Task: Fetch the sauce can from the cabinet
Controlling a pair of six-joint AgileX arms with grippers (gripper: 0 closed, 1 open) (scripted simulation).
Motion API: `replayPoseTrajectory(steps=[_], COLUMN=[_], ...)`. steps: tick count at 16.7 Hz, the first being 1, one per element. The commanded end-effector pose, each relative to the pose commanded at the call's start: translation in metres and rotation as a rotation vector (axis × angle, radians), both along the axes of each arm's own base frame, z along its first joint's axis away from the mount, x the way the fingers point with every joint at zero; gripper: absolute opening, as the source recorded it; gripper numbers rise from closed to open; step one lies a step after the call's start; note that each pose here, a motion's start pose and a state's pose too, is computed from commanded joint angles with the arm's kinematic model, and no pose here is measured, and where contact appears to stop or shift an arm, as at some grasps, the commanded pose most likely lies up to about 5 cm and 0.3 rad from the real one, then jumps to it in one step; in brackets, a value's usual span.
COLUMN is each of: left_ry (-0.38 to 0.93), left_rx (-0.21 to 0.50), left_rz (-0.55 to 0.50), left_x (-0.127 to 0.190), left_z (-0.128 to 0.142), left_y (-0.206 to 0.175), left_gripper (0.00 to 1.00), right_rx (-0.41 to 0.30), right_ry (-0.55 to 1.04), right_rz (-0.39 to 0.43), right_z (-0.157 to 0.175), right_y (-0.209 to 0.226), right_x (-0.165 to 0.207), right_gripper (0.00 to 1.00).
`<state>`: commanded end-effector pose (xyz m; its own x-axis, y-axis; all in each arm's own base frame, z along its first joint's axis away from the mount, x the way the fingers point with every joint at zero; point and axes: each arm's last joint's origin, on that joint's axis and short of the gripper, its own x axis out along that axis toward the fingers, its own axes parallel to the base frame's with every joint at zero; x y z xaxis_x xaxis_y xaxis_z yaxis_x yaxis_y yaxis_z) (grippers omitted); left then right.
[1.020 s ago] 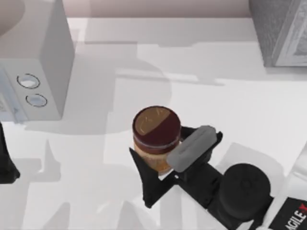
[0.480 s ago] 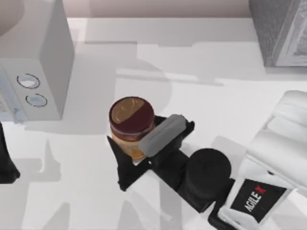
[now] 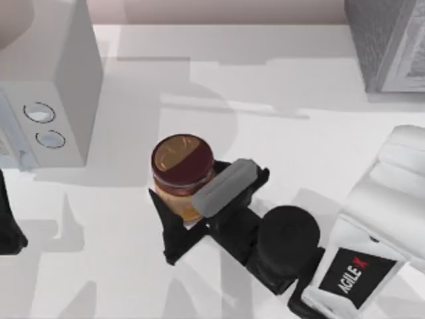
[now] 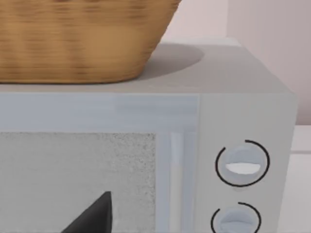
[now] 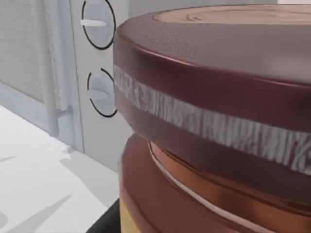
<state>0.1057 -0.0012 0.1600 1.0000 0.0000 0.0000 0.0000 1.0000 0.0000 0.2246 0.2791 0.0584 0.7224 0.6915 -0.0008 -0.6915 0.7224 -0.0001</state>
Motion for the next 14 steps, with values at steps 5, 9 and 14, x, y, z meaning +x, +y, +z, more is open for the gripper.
replayPoseTrajectory(steps=[5,9,14], left_ry=[0.0,0.0,0.0], left_rx=[0.0,0.0,0.0], left_rz=[0.0,0.0,0.0], left_x=[0.0,0.0,0.0], left_z=[0.0,0.0,0.0], left_y=[0.0,0.0,0.0], left_gripper=[1.0,1.0,1.0], right_rx=[0.0,0.0,0.0], right_ry=[0.0,0.0,0.0], right_rz=[0.0,0.0,0.0], right_z=[0.0,0.0,0.0], right_y=[0.0,0.0,0.0], right_x=[0.0,0.0,0.0], right_gripper=[0.75,1.0,1.0])
